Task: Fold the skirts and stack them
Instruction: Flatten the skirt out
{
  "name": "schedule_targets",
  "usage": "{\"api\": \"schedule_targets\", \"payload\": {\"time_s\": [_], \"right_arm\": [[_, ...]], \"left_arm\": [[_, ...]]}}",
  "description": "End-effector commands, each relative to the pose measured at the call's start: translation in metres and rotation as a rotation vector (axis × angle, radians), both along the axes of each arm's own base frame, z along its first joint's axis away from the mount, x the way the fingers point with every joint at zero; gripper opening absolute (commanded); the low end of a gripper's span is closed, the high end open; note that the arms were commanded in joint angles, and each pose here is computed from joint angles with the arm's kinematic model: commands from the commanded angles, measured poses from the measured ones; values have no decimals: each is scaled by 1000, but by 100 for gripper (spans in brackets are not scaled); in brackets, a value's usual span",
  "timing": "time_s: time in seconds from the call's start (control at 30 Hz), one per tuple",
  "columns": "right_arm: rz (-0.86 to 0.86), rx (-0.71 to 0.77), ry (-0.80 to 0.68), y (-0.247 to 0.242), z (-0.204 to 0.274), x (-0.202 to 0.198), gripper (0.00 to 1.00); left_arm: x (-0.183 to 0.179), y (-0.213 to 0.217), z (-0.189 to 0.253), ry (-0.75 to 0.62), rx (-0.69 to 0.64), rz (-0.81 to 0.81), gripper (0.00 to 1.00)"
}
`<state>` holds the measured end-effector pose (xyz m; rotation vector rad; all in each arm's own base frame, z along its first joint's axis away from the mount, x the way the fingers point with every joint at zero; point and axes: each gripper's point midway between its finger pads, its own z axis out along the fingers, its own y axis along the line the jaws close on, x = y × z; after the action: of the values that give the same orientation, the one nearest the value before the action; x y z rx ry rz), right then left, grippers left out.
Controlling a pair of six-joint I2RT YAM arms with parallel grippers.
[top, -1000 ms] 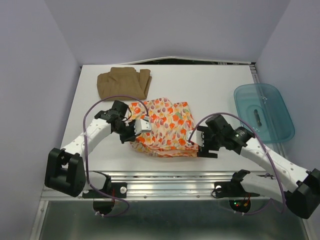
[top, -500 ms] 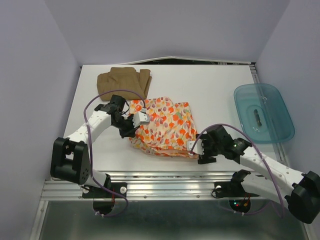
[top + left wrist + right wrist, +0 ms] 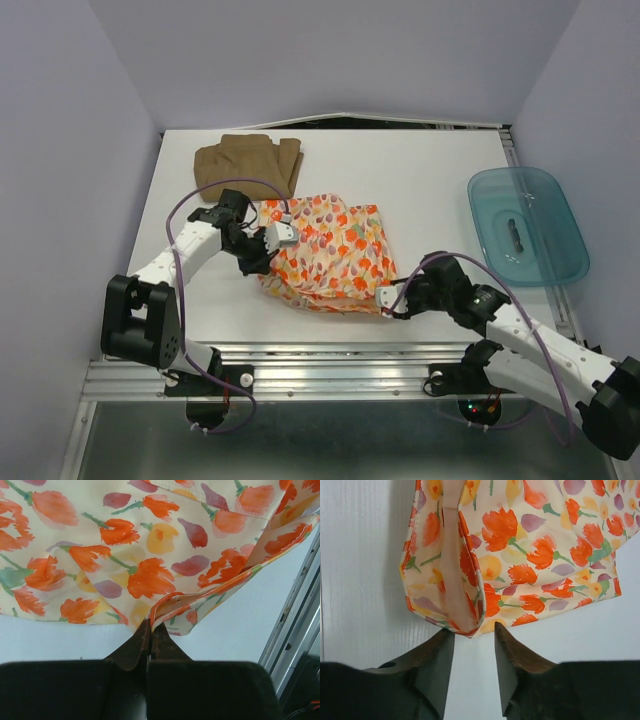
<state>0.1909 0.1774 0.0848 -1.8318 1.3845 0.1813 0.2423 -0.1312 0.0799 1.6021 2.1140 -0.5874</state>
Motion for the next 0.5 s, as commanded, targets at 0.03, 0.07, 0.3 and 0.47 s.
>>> {"api": "schedule_targets", "payload": {"time_s": [0.03, 0.07, 0.3, 0.47], "right_arm": [[54, 19, -6, 10, 13, 0, 29], [53, 22, -4, 11, 15, 0, 24], [-73, 81, 31, 11, 40, 9, 1], [-251, 156, -22, 7, 94, 35, 1]], "left_arm": [[8, -5, 13, -14, -51, 22, 0], [10, -4, 15, -17, -53, 28, 0], [20, 0, 36, -53, -81, 62, 0], [47, 10, 88, -191, -107, 153, 0]]}}
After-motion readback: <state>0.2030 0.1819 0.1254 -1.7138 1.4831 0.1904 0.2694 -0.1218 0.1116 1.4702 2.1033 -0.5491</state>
